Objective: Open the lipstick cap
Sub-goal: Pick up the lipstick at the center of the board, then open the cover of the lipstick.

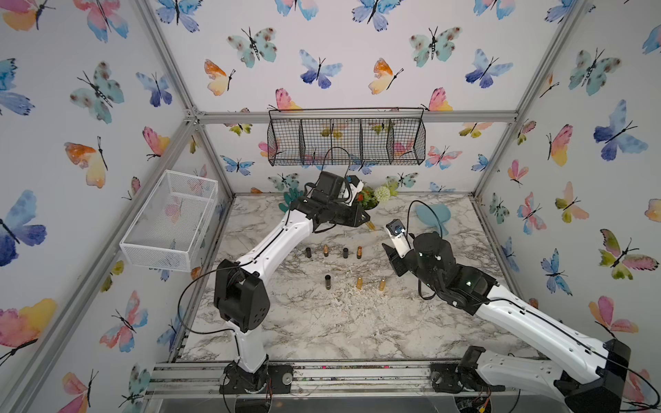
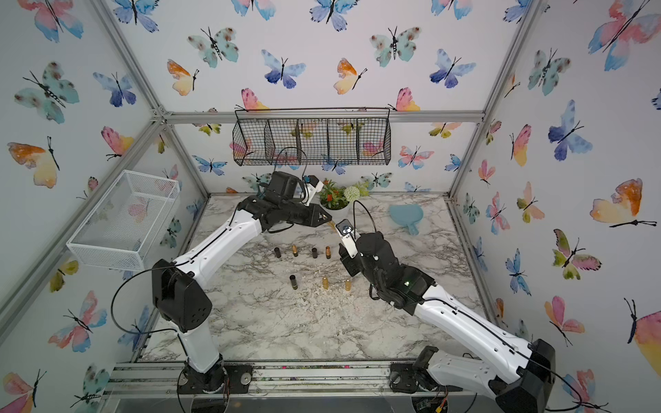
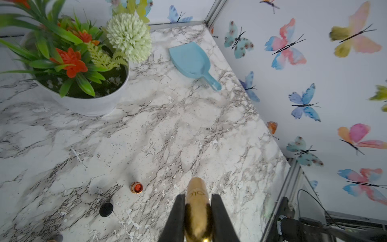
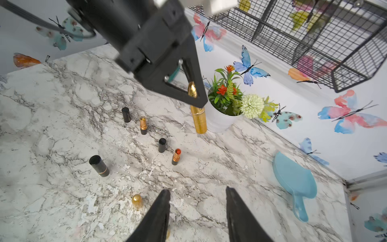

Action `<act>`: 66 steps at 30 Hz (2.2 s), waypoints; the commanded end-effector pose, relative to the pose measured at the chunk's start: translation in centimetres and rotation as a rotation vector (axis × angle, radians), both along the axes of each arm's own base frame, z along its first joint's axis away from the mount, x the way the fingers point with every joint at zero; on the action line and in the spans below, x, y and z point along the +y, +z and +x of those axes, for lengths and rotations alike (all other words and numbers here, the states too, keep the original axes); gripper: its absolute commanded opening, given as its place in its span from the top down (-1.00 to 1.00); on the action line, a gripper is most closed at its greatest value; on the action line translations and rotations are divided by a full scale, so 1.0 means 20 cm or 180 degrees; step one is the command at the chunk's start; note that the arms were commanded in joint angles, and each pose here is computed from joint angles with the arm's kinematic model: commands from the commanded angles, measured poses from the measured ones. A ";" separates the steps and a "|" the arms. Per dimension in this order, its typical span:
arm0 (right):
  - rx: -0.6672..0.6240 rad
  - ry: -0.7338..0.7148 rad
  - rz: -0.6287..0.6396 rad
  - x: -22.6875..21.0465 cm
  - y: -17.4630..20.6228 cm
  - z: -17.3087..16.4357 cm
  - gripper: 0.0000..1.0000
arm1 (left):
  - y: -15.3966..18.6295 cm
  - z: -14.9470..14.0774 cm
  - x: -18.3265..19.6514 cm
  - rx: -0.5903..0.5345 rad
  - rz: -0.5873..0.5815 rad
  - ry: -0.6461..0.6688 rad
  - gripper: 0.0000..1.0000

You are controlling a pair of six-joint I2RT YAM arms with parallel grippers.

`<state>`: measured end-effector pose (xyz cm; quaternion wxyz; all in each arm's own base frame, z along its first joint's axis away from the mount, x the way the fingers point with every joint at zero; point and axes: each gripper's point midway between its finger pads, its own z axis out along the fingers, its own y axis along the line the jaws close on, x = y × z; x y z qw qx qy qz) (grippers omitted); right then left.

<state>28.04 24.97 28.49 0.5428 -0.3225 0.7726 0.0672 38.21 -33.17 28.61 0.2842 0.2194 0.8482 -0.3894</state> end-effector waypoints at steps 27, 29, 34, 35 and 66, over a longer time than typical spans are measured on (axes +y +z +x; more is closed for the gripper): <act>0.0212 0.0934 0.0302 0.41 0.01 0.11 0.03 | 0.14 -0.39 0.29 0.0596 -0.0642 -0.0493 0.68; 0.0215 0.0950 0.0315 0.41 0.00 0.11 0.05 | 0.13 -0.39 0.29 0.0623 -0.0636 -0.0494 0.70; 0.0246 0.1008 0.0304 0.43 -0.01 0.11 0.24 | 0.09 -0.39 0.28 0.0685 -0.0631 -0.0517 0.79; 0.0253 0.1014 0.0298 0.43 -0.02 0.11 0.27 | 0.09 -0.39 0.28 0.0691 -0.0631 -0.0520 0.81; 0.0252 0.0587 0.0027 0.20 -0.08 0.06 0.96 | 0.09 -0.12 0.45 0.0571 -0.0569 -0.0040 1.00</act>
